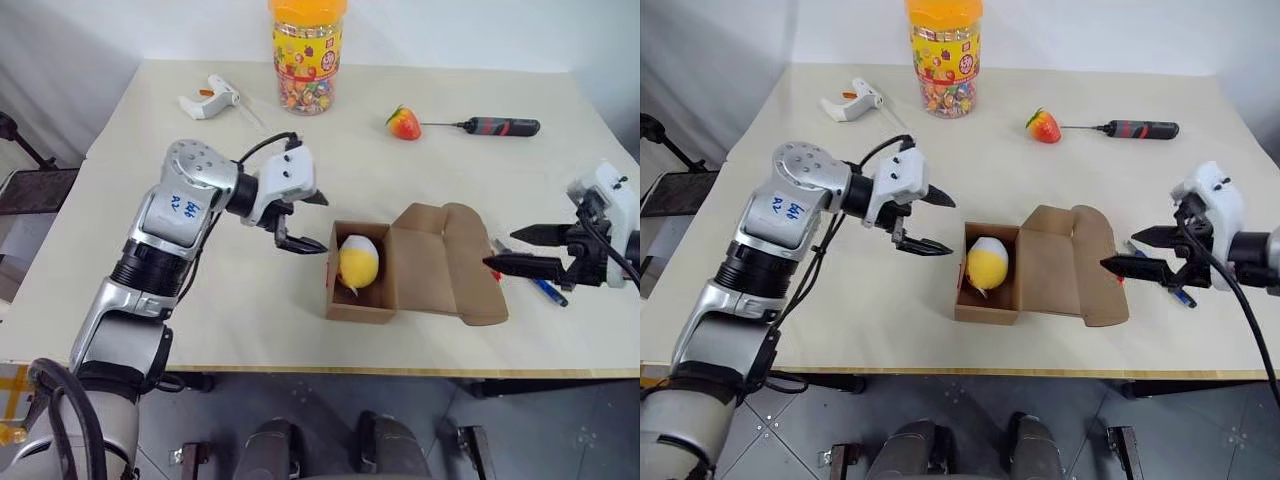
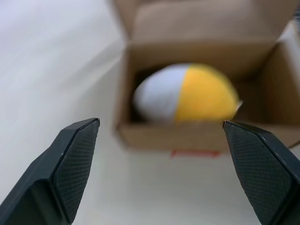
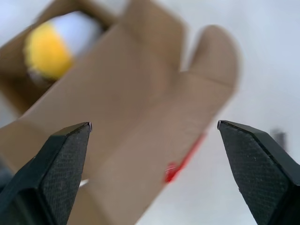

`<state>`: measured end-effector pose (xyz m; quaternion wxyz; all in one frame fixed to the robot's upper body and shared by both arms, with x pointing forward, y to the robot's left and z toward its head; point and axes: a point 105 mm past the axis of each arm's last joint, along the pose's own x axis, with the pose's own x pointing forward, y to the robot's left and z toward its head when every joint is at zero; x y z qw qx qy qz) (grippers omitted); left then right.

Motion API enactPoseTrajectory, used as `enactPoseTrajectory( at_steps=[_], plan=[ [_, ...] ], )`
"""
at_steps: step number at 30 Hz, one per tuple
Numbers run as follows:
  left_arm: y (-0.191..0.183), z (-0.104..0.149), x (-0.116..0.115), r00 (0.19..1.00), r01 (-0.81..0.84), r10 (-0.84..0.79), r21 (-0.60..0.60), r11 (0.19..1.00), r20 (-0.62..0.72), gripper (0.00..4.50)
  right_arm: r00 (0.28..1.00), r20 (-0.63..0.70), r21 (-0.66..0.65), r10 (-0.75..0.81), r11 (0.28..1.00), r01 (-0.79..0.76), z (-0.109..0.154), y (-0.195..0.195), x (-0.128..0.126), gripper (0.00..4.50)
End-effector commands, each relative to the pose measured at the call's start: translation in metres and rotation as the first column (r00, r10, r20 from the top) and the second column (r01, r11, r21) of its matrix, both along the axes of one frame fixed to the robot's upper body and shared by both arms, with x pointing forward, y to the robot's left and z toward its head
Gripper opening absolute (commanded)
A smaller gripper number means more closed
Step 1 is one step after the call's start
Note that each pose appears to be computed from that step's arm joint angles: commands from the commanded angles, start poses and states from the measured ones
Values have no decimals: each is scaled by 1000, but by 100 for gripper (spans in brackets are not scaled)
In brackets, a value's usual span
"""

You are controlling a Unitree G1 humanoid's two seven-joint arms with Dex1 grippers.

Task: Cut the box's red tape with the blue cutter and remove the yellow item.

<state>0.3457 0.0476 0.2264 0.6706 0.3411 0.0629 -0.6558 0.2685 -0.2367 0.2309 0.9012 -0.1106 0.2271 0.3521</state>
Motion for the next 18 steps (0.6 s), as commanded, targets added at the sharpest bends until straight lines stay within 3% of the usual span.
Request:
enactPoseTrajectory(
  at_steps=[1, 7, 10, 18],
  plan=[
    [-27, -3, -13, 987, 152, -156, 79, 985, 45, 448, 995, 92, -5, -31, 999, 32, 9, 0, -2, 450],
    [-36, -28, -6, 973, 208, -224, 221, 953, 51, 448, 991, 102, 16, -85, 996, 84, 0, 1, -14, 450],
    [-38, -35, 0, 971, 210, -231, 255, 944, 57, 354, 988, 110, 30, -108, 994, 105, -1, 0, -20, 450],
    [-54, -12, 5, 974, 201, -210, 105, 974, 85, 111, 985, 102, 46, -140, 990, 136, -6, 0, -27, 450]
  ],
)
